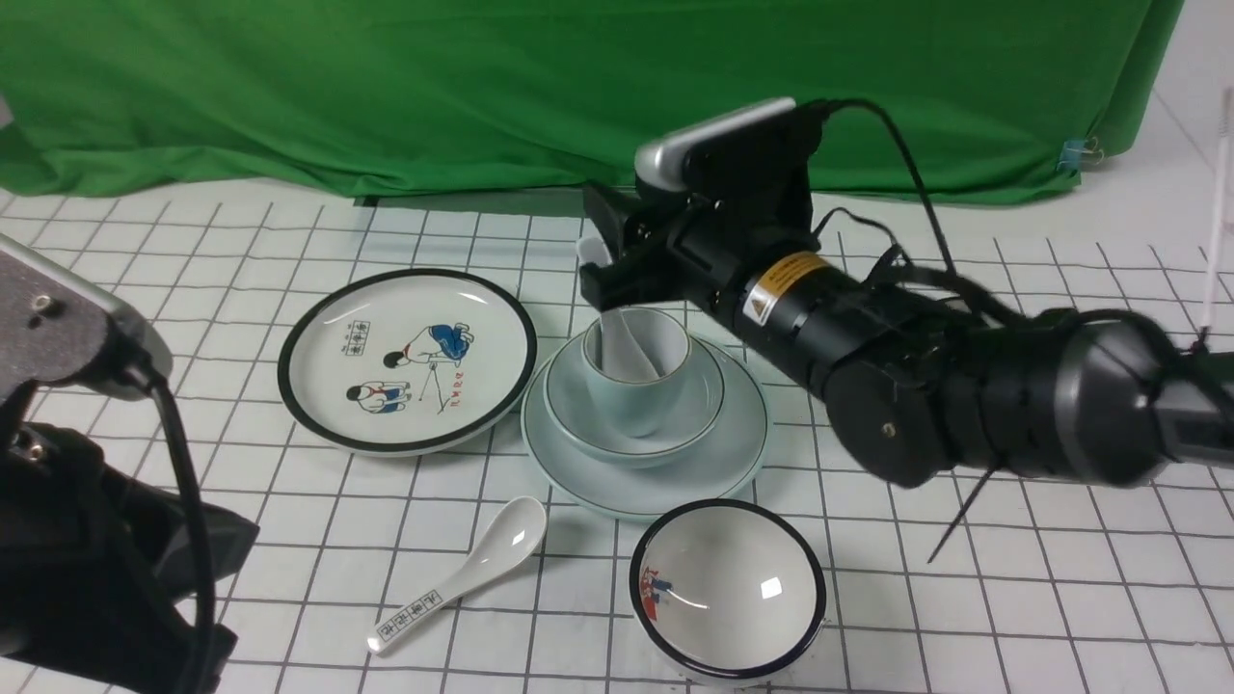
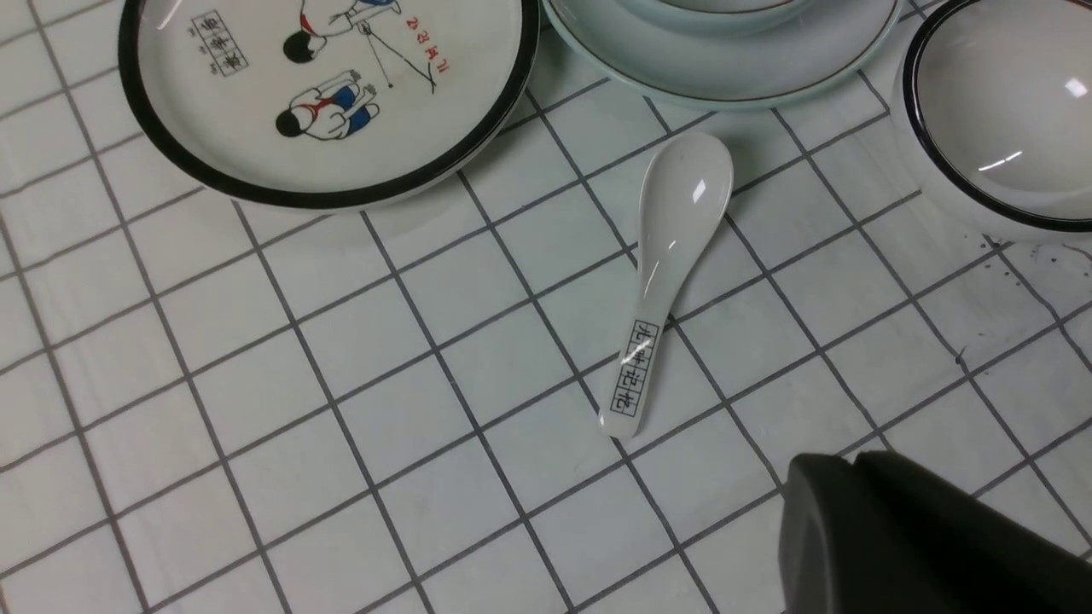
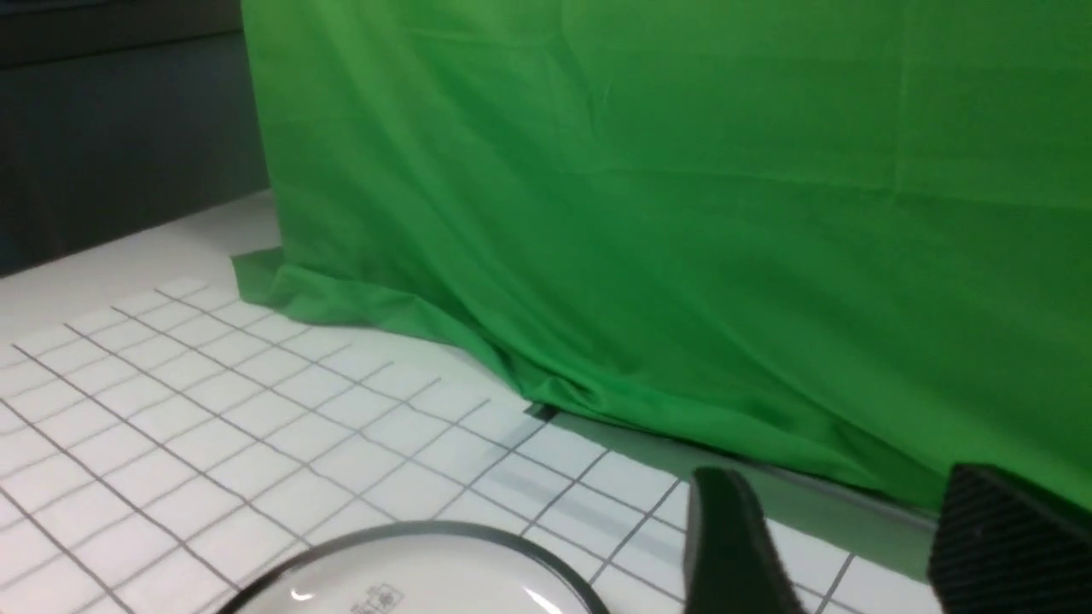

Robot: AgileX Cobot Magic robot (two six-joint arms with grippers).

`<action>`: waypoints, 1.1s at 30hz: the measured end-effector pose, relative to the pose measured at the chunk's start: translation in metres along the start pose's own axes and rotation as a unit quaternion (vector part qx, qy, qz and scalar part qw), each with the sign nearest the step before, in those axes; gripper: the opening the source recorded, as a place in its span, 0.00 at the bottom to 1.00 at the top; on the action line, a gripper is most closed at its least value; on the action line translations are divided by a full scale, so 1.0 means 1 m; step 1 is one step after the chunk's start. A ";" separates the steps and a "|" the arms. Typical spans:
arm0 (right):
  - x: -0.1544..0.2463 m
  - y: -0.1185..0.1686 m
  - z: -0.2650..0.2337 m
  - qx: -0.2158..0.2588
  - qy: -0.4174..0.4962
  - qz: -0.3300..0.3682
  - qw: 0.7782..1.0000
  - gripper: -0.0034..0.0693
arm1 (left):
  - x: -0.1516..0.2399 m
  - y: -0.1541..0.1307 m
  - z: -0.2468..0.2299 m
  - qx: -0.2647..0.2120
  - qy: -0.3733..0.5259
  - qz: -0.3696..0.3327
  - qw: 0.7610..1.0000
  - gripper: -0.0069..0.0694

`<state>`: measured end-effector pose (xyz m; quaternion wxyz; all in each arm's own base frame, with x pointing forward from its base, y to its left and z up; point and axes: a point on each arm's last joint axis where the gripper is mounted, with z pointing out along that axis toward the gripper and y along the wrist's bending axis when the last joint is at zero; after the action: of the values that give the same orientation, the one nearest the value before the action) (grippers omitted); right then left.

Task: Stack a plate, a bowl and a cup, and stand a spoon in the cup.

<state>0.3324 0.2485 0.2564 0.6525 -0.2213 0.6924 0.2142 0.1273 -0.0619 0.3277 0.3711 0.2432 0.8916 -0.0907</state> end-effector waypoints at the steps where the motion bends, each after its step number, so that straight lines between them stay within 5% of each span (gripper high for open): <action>1: -0.010 0.000 -0.006 -0.001 0.004 0.000 1.000 0.54 | 0.000 0.000 0.000 0.000 0.000 0.000 1.000 0.05; 6: -0.064 0.001 -0.047 -0.006 0.040 -0.020 0.999 0.37 | -0.001 0.000 0.000 -0.001 -0.006 0.000 1.000 0.05; 9: -0.103 0.001 -0.095 -0.012 0.059 -0.054 0.997 0.18 | -0.005 0.001 0.000 -0.005 -0.030 0.000 1.000 0.05; 12: -0.119 0.000 -0.138 -0.013 0.042 -0.062 0.997 0.12 | -0.010 0.002 -0.001 -0.009 -0.055 0.000 0.998 0.05; 25: -0.110 -0.002 -0.285 -0.009 -0.044 -0.064 0.997 0.15 | -0.026 0.004 -0.004 -0.022 -0.143 0.000 0.989 0.05; 33: -0.111 -0.003 -0.316 -0.008 -0.080 -0.064 0.995 0.16 | -0.026 0.004 -0.004 -0.023 -0.146 0.000 0.989 0.05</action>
<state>0.0846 0.0644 0.3848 0.7164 -0.2523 0.6207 0.1945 0.1428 -0.0667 0.3492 0.5031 0.2188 0.8295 -0.1051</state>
